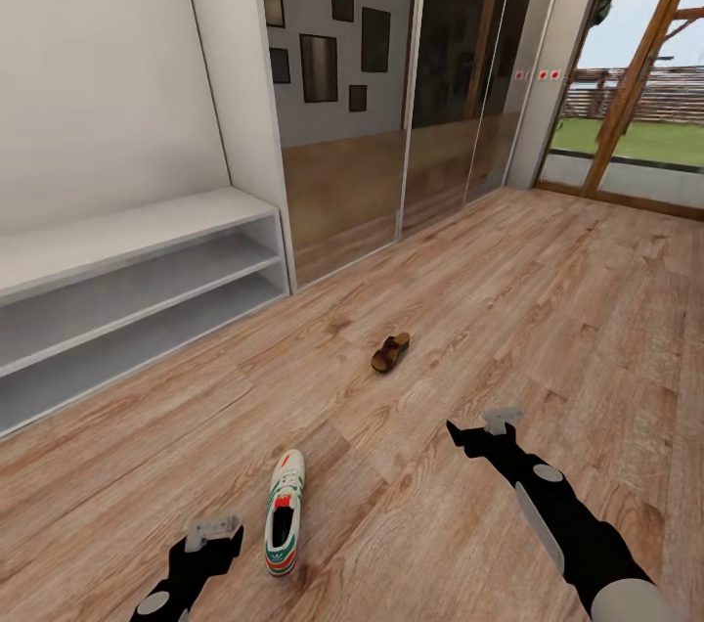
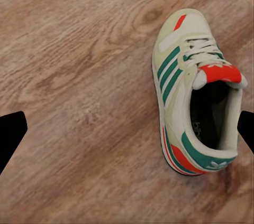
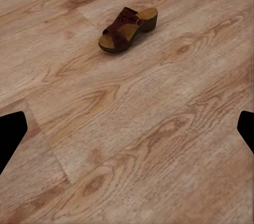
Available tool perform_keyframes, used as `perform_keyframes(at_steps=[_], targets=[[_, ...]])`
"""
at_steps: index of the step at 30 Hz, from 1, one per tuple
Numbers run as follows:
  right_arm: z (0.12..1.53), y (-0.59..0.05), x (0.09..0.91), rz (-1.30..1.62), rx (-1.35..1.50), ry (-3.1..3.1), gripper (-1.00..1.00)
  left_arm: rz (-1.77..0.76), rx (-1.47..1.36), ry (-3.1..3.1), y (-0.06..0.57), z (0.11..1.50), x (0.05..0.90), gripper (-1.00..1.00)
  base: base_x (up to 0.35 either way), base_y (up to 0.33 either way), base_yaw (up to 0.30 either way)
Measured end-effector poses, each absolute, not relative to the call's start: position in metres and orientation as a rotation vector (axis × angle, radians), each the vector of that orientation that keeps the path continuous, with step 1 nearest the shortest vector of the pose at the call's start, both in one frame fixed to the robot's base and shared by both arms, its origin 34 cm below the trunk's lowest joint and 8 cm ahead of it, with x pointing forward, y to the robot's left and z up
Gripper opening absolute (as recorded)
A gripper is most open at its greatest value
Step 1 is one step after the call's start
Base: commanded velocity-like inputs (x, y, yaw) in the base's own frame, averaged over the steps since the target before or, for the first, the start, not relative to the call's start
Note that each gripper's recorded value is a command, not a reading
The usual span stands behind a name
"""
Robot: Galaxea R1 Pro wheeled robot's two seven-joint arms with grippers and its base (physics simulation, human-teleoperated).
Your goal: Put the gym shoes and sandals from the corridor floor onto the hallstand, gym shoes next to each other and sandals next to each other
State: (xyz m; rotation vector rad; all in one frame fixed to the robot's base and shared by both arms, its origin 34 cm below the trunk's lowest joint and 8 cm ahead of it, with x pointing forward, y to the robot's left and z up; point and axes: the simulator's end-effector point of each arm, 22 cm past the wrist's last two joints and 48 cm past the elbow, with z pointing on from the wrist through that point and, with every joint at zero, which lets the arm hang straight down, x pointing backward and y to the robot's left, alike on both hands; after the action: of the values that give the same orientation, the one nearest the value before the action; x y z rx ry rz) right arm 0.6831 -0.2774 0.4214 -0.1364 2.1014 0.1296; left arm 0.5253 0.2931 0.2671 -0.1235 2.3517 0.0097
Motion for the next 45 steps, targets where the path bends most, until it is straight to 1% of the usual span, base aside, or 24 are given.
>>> perform_keyframes(at_steps=[13,32,45], targets=[[0.4225,-0.2804,0.6835,0.124,-0.137,2.101,1.00,0.004,-0.127,2.348,0.2893,0.2680,0.5268,1.00,0.117,-0.098,0.000],[0.4230,-0.2807,0.6838,0.125,-0.134,2.101,1.00,0.013,-0.125,2.299,0.2912,0.2754,0.5334,1.00,0.052,-0.044,0.000],[0.4228,-0.2795,0.6837,0.127,-0.135,2.101,1.00,0.012,-0.127,2.298,0.2898,0.2753,0.5335,1.00,0.004,-0.003,0.000]])
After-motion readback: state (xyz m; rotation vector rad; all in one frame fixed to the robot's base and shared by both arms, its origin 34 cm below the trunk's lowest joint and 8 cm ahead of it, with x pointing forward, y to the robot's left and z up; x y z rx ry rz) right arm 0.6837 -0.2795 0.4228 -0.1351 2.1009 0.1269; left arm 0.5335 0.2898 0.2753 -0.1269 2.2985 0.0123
